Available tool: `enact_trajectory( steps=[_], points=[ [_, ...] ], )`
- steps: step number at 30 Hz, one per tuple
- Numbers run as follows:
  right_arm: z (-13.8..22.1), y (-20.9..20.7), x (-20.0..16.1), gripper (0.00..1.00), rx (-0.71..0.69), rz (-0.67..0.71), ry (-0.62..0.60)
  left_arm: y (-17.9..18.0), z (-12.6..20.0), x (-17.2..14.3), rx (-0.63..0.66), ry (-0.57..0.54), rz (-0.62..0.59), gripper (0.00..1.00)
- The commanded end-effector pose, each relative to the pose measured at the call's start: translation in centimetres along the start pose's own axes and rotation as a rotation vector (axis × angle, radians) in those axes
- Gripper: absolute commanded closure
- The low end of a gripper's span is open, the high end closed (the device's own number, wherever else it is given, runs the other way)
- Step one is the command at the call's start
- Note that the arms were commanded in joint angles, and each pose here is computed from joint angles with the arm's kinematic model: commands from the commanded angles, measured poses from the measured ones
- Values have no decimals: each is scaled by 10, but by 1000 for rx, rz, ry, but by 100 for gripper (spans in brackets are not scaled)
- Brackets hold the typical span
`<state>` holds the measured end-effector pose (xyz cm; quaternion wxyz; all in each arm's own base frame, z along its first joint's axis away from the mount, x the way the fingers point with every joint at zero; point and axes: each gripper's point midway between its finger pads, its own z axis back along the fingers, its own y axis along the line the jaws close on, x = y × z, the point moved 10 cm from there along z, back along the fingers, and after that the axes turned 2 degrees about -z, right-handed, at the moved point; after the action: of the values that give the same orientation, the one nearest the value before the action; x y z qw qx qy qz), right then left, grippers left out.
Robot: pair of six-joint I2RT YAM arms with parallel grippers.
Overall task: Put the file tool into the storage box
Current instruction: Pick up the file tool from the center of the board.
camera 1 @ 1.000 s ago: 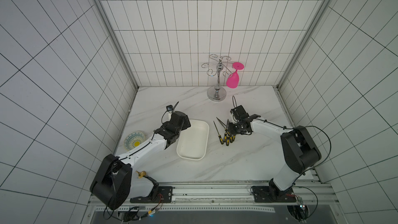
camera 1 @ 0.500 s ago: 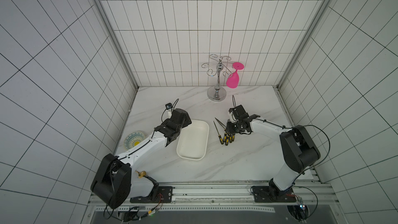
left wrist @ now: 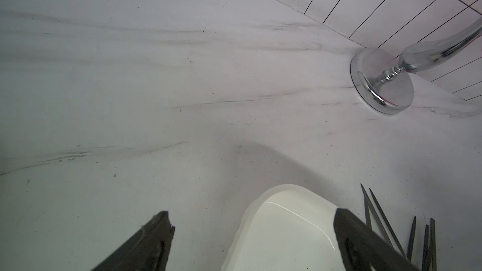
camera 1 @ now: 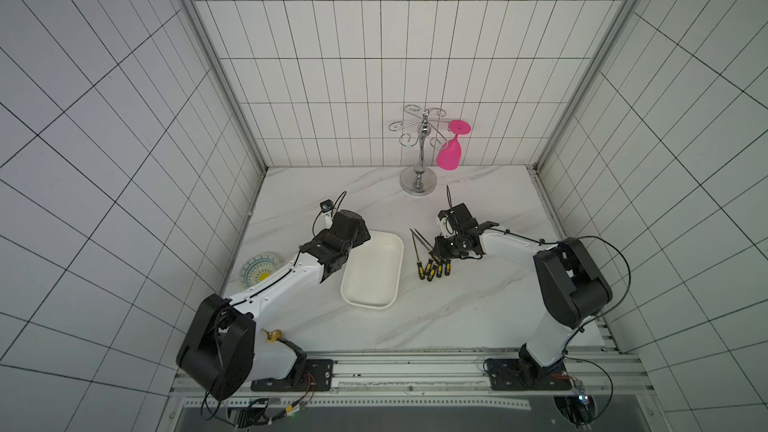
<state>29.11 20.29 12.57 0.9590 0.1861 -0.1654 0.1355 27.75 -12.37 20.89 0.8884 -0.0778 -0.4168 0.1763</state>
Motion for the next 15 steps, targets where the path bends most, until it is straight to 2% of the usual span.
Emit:
enact_trajectory(
  steps=[1,3,5,11,15],
  points=[
    [-11,-4,-15,68,-6,-15,78,-3,1,3,-1,-7,3,1],
    [-12,-5,-15,62,-13,-18,85,-3,1,3,-3,-6,6,1],
    [-13,-6,-15,61,-21,-18,92,-4,1,2,-5,-4,7,1],
    [-17,-13,-18,69,-116,-20,125,-4,2,3,-5,-8,12,1],
    [-15,-19,-17,70,-184,-23,125,-4,1,3,-5,-6,12,1]
  ],
)
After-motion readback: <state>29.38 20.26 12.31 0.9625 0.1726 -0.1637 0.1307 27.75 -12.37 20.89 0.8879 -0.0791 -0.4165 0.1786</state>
